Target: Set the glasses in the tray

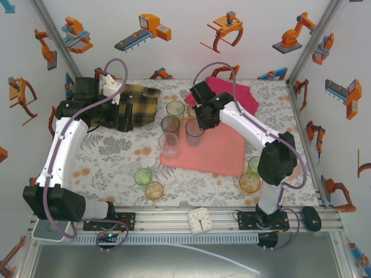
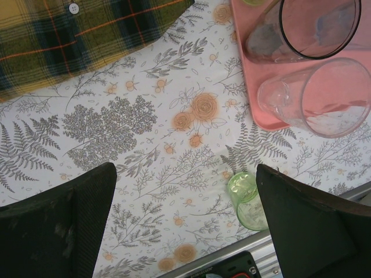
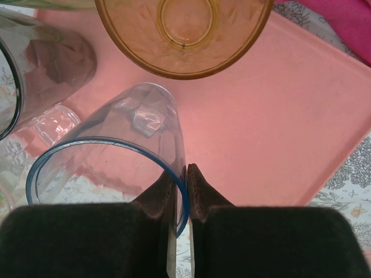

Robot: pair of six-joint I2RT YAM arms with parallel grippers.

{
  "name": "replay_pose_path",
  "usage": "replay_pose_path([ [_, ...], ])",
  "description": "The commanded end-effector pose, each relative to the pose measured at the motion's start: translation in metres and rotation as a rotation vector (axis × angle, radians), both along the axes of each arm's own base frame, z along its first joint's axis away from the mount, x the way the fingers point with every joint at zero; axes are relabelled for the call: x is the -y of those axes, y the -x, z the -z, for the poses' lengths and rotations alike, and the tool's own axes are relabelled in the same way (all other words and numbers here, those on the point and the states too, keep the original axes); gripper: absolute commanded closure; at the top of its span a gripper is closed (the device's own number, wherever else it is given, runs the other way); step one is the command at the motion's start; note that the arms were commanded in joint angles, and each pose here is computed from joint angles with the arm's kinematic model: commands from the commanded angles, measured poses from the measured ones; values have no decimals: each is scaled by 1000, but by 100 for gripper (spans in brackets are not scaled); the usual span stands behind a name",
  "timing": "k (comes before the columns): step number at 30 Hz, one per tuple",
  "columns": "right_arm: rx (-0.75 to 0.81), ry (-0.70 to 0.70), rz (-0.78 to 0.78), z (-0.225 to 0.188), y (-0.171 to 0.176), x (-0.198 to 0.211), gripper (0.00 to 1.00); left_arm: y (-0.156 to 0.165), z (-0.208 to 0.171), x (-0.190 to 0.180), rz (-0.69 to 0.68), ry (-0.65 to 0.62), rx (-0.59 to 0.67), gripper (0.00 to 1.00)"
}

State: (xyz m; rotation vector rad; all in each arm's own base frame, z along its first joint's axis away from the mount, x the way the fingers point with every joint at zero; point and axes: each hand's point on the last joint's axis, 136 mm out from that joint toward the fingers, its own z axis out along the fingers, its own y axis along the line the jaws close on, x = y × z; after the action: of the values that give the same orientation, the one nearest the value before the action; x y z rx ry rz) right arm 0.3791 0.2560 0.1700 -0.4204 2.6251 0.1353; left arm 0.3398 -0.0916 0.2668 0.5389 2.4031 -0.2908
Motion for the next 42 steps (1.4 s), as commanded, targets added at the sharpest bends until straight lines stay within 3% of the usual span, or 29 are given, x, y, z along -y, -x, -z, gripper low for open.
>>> replay_pose_path([
  [1,33,-34,-15,-10,-10,-9,95,5,-11,2,10,18,20,2],
  [30,-10,1,-24,13,-18,-16,92,8,-10,2,12,17,20,2],
  [39,-21,-1,-28,16,-17,-16,88,8,-10,2,12,17,20,2],
  [42,-15,-3,-27,13,-17,-16,82,8,-11,2,12,16,22,2],
])
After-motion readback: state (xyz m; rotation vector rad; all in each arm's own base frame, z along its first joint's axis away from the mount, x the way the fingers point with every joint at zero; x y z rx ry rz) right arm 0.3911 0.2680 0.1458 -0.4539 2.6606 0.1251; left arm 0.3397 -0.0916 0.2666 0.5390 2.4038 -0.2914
